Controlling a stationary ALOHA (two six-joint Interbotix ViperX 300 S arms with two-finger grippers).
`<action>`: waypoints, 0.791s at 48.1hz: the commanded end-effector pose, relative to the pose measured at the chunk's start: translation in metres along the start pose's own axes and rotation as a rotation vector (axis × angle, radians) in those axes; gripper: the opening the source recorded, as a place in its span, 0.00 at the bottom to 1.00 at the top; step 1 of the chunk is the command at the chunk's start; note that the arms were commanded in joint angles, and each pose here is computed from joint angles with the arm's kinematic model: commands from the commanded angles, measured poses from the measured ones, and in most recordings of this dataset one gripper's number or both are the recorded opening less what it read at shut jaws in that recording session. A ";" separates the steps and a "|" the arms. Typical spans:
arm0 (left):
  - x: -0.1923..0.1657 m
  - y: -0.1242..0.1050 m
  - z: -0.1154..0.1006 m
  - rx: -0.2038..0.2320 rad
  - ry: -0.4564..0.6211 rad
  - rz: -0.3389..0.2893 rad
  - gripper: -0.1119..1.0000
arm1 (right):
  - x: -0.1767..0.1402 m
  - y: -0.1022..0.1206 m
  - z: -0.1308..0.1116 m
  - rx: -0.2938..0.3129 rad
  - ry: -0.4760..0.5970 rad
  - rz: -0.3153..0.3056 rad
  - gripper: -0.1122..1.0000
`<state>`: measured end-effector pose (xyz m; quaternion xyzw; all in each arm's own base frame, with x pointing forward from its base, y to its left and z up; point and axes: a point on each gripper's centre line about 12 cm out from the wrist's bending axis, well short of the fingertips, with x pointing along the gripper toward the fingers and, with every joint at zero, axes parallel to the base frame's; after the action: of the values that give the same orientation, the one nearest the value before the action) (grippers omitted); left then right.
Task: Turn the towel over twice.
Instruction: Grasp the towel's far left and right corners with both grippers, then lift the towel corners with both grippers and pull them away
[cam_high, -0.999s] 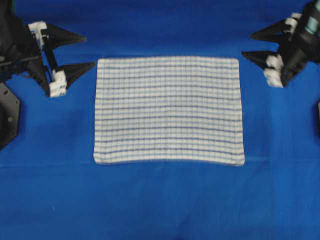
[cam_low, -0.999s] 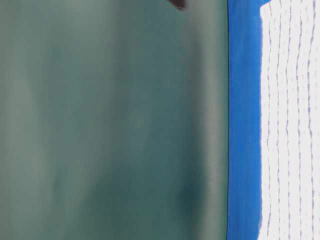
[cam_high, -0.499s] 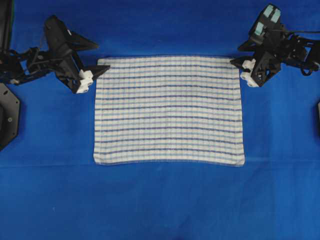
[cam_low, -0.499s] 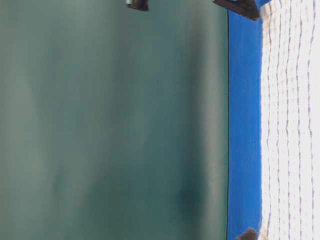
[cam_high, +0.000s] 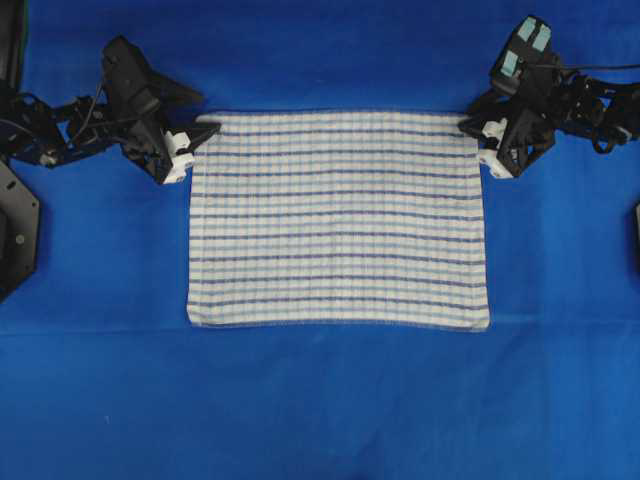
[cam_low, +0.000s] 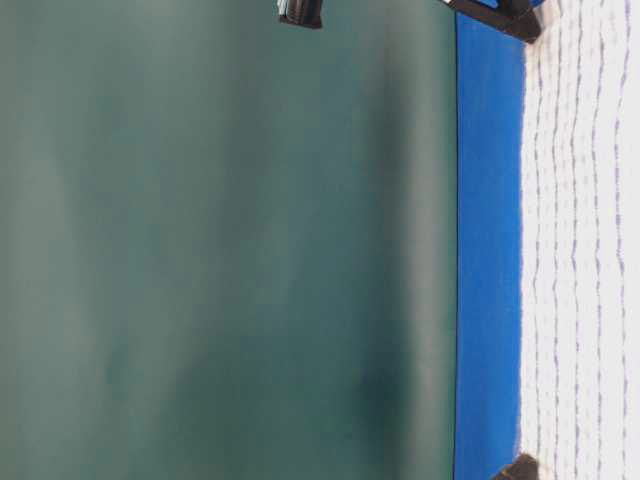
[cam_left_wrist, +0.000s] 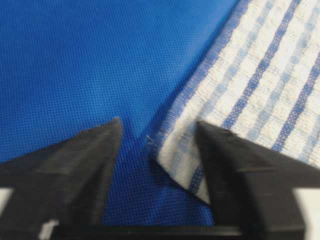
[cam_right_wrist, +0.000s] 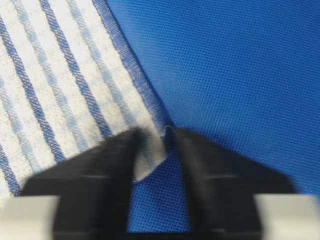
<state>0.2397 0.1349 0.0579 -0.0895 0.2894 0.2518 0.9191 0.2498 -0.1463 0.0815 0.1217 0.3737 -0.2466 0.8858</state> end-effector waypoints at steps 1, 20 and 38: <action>0.000 0.001 0.000 -0.003 0.012 0.003 0.48 | 0.000 -0.001 0.006 0.003 -0.020 -0.003 0.33; -0.006 -0.009 0.005 0.030 0.010 -0.028 0.14 | -0.008 -0.002 0.016 0.029 -0.063 -0.007 0.15; -0.042 0.006 0.094 0.075 -0.165 0.021 0.14 | -0.067 -0.042 0.073 0.105 -0.304 -0.112 0.15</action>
<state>0.2502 0.1414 0.1300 -0.0418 0.2549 0.2436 0.9348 0.2335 -0.1753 0.1483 0.1212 0.2724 -0.3103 0.9027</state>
